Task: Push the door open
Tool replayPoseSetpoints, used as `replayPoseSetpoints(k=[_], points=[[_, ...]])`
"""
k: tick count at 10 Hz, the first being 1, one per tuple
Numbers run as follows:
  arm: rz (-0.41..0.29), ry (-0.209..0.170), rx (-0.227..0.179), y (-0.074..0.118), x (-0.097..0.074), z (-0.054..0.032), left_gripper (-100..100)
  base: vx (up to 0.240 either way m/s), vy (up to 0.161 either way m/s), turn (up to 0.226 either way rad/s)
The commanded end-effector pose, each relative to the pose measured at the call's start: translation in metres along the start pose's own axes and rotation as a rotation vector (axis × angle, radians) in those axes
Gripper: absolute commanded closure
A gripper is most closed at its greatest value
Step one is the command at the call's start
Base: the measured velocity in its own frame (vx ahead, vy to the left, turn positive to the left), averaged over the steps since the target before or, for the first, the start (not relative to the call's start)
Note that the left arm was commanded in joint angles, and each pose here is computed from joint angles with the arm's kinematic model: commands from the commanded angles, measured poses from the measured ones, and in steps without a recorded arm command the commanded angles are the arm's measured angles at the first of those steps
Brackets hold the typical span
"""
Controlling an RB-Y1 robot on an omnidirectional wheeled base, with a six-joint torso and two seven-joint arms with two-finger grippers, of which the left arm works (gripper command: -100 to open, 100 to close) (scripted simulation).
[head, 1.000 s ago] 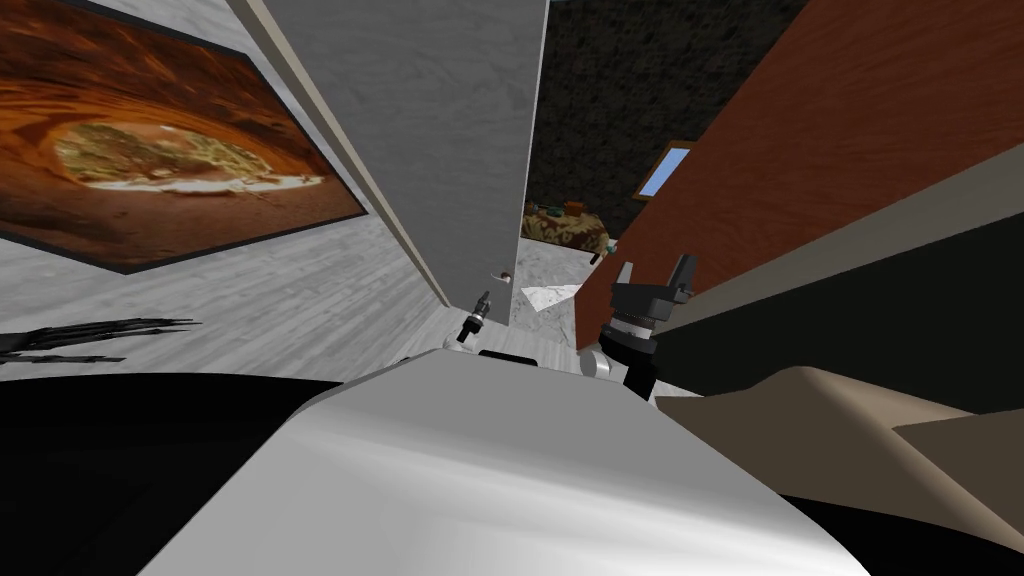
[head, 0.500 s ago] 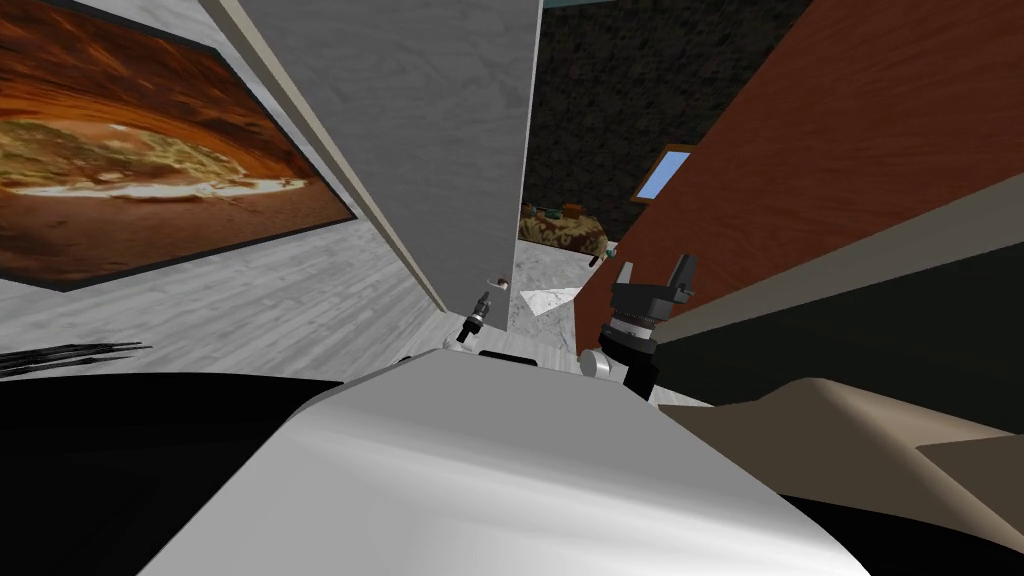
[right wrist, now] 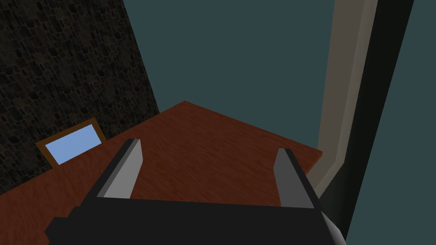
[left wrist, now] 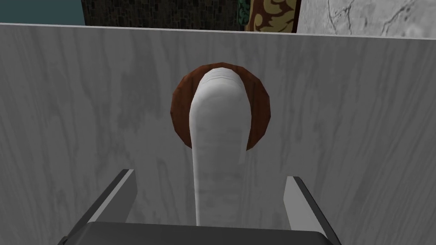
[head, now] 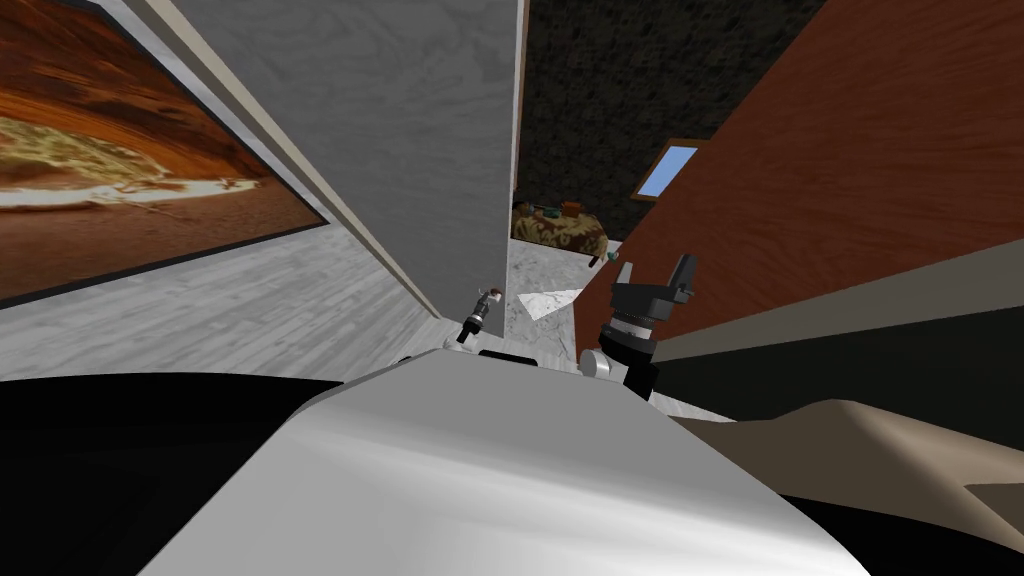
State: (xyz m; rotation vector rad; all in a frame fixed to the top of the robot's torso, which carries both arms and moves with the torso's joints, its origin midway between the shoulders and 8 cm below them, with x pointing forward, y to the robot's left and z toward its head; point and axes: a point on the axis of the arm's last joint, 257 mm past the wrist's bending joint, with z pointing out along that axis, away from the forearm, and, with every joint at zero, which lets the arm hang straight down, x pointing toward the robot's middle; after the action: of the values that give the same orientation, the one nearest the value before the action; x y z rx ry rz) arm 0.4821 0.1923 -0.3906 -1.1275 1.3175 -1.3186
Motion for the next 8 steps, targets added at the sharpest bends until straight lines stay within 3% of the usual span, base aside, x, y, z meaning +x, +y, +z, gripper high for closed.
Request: replayPoseSetpoints(k=[1,2,3,8], points=[[-0.003,-0.004,0.000,0.0007,0.0007,-0.0004,-100,0.185,0.004,-0.023],[-0.002,-0.002,0.000,0.0004,0.0004,-0.0001,-100,0.083,0.000,-0.003],[-0.002,-0.002,0.000,0.0004,0.0004,-0.0001,100,-0.011,0.000,0.005],[-0.002,-0.002,0.000,0.0004,0.0004,-0.0001,100,-0.008,0.002,-0.005]])
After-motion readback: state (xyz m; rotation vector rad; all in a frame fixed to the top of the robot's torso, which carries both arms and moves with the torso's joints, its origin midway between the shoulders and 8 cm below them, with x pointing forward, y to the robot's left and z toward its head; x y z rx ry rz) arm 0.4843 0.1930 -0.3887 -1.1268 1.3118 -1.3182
